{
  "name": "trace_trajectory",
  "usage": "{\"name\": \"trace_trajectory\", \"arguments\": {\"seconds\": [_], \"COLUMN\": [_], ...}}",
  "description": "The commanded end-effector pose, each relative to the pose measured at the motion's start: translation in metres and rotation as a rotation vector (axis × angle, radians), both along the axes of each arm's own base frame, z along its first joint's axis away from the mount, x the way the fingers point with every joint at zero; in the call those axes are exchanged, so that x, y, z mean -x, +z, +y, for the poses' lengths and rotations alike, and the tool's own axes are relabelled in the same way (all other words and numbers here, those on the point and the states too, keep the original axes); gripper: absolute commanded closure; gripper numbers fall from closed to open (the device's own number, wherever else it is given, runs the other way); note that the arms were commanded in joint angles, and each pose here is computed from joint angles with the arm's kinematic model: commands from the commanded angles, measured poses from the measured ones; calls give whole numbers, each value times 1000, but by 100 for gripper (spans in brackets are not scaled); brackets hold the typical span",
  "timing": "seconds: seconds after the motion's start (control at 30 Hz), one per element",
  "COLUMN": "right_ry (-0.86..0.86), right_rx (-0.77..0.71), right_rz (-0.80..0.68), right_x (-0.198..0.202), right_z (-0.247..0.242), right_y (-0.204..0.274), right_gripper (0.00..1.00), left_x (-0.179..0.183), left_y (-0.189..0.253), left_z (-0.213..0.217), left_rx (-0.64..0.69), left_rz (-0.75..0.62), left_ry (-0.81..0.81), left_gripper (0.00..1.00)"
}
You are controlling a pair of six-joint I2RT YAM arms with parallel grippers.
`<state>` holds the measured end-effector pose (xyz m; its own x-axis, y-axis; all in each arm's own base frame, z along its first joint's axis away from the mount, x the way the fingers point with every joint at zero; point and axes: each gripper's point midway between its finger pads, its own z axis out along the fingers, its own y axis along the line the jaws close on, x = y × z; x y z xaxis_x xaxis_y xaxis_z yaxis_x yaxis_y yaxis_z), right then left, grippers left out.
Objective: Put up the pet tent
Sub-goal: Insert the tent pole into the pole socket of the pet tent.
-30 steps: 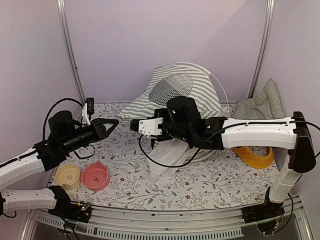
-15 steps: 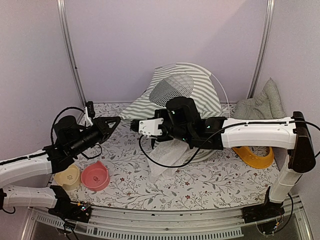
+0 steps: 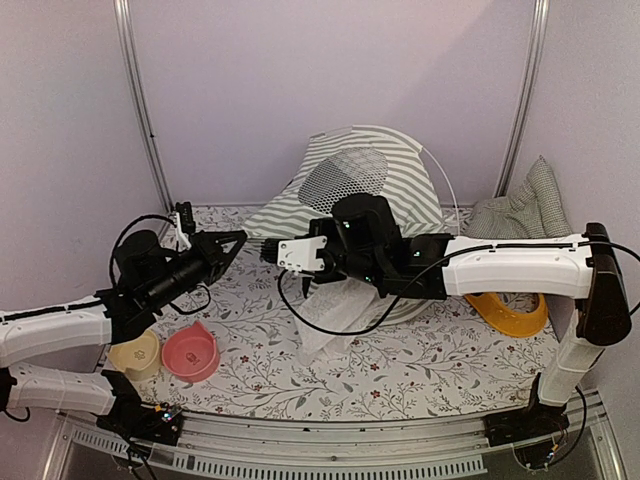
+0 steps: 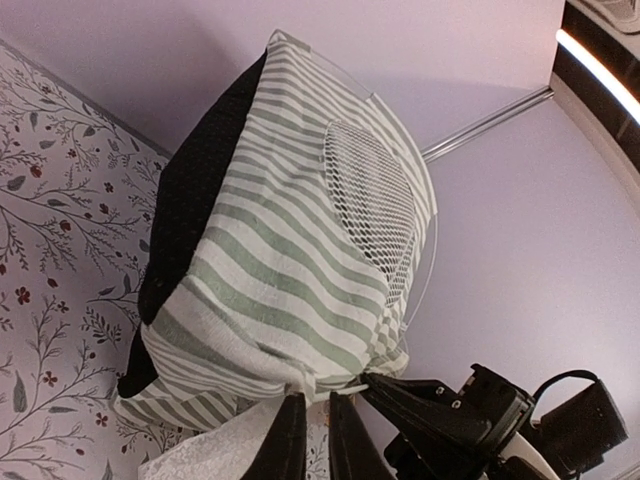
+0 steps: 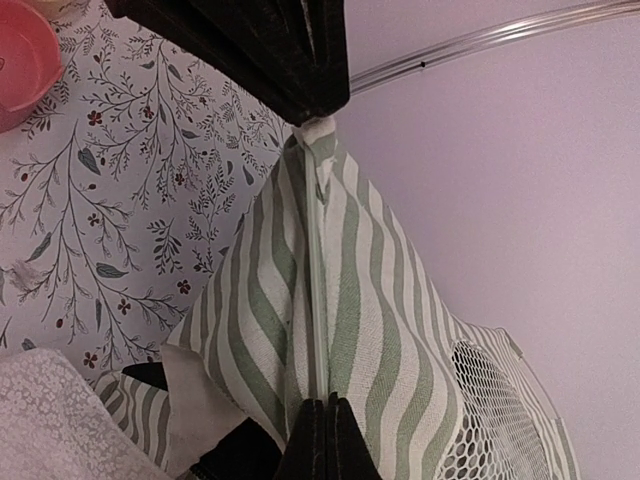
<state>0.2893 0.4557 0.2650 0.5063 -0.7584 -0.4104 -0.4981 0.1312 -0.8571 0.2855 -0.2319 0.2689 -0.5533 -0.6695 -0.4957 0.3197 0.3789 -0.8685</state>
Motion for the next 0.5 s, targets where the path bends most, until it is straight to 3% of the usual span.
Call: {"name": "trace_trajectory", "arguments": {"seconds": [0.0,0.47], "right_ry": [-65,-67], "right_rx": [23,22], "right_rz": [26,25], "right_x": [-16,-17], "right_z": [-9,-8], "right_y": [-14,-14], "right_gripper": [100,100], "left_x": [-2,-5], "left_y": [16,8], "left_z": [-4,-4], "left_rx": [30,-10], "left_rz": [-40,-23], "left_ry": [-23,-11], "left_gripper": [91,91]}}
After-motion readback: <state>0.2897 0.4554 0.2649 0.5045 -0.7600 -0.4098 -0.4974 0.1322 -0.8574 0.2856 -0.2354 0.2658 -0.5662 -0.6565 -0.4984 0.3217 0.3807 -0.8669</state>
